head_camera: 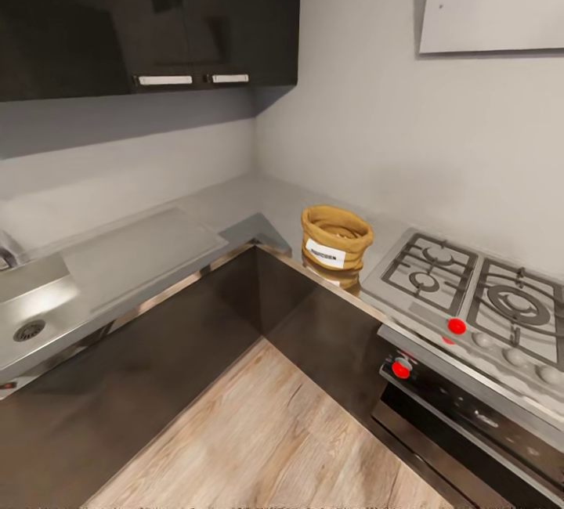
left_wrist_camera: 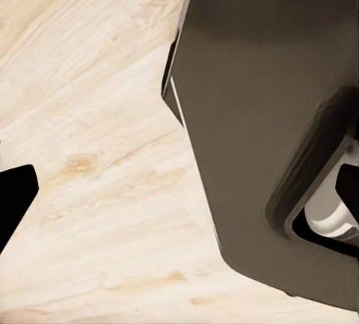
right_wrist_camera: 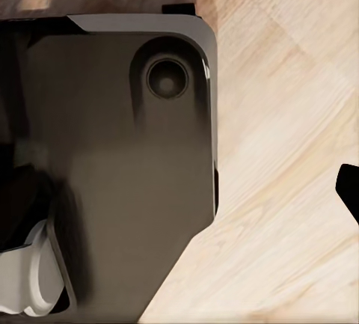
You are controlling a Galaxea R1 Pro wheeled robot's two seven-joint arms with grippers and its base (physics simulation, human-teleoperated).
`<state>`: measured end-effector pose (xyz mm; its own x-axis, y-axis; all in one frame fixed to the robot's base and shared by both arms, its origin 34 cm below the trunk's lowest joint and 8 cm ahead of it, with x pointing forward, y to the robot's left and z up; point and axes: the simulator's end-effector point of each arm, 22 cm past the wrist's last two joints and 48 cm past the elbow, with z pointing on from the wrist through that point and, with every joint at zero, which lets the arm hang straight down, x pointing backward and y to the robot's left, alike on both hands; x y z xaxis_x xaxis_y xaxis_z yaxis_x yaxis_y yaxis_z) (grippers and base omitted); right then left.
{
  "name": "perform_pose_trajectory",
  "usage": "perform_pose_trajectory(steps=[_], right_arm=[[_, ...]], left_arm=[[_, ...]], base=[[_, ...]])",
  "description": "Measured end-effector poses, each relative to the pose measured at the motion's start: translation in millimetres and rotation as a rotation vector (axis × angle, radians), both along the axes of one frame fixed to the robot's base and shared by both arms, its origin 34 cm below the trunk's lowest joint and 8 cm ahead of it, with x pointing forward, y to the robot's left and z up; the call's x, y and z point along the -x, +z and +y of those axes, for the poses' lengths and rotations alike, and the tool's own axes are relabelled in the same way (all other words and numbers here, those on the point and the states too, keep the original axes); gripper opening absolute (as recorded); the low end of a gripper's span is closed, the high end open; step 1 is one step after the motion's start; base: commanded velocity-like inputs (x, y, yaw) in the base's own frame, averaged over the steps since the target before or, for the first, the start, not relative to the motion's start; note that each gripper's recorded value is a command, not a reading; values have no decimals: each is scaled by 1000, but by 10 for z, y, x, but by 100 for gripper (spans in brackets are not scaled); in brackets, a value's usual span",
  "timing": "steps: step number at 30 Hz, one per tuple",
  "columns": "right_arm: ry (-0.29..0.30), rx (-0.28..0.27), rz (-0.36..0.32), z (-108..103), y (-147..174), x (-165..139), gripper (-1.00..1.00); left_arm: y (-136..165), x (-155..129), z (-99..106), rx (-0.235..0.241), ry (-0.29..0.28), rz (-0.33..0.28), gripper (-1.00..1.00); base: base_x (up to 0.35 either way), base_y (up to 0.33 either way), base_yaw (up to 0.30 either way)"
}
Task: In the kitchen, take the popcorn bag from the countertop, put it into the microwave, and heat it until the popcorn is cooked so the cooked popcorn ends up inside the bag.
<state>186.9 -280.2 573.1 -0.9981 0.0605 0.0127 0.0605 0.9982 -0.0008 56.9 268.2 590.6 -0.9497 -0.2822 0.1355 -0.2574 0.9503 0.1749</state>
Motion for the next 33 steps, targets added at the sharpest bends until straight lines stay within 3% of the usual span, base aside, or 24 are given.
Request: perform_pose_trajectory(steps=[33], right_arm=[[0, 0, 53, 0, -7, 217, 100]], left_arm=[[62, 209, 0, 0, 1, 54, 100]], base=[[0, 0, 0]])
